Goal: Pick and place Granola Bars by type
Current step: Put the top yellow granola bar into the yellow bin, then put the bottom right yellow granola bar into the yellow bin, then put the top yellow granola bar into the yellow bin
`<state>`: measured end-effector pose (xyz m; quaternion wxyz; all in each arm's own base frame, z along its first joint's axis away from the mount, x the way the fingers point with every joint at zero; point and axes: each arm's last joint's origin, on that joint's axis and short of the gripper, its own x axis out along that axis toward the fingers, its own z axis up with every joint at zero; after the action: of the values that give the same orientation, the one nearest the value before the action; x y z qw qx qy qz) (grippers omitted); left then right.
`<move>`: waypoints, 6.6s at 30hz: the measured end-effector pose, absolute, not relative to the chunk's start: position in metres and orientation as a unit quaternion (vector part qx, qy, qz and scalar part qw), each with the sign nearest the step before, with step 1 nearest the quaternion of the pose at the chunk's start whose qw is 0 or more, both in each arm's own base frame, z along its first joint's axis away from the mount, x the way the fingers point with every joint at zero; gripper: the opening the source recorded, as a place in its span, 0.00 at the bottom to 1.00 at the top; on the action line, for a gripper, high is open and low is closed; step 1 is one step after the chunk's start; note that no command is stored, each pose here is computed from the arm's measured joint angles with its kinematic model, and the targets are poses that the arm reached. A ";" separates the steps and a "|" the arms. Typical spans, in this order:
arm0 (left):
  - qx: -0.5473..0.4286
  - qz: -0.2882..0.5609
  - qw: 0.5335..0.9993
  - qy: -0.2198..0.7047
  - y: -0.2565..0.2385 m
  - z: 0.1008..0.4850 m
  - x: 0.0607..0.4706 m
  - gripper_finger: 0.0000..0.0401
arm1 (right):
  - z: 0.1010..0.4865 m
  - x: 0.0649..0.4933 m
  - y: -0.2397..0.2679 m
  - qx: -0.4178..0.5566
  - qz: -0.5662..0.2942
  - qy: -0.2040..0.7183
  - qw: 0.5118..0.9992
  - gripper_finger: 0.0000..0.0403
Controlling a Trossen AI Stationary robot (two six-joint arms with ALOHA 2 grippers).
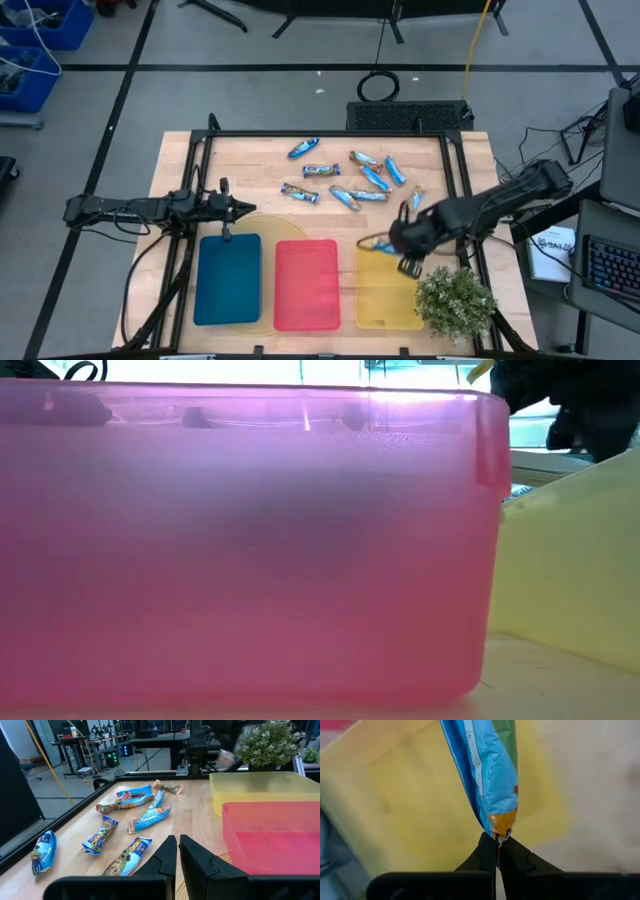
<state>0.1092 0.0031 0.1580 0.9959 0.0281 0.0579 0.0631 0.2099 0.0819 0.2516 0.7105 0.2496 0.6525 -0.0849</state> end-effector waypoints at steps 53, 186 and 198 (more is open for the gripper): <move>0.028 0.063 0.996 0.058 0.003 0.158 0.109 0.08 | 0.244 0.199 -0.086 0.277 -0.392 0.601 0.639 0.39; 0.028 0.063 0.996 0.058 0.003 0.158 0.109 0.08 | 0.228 0.270 0.029 0.244 -0.007 0.450 0.859 0.37; 0.028 0.063 0.996 0.058 0.003 0.158 0.109 0.08 | 0.241 0.245 -0.097 0.258 -0.203 0.434 0.839 0.38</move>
<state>0.1092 0.0031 0.1580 0.9959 0.0281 0.0579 0.0632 0.2453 -0.0974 0.2414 0.8389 0.2584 0.4338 -0.2033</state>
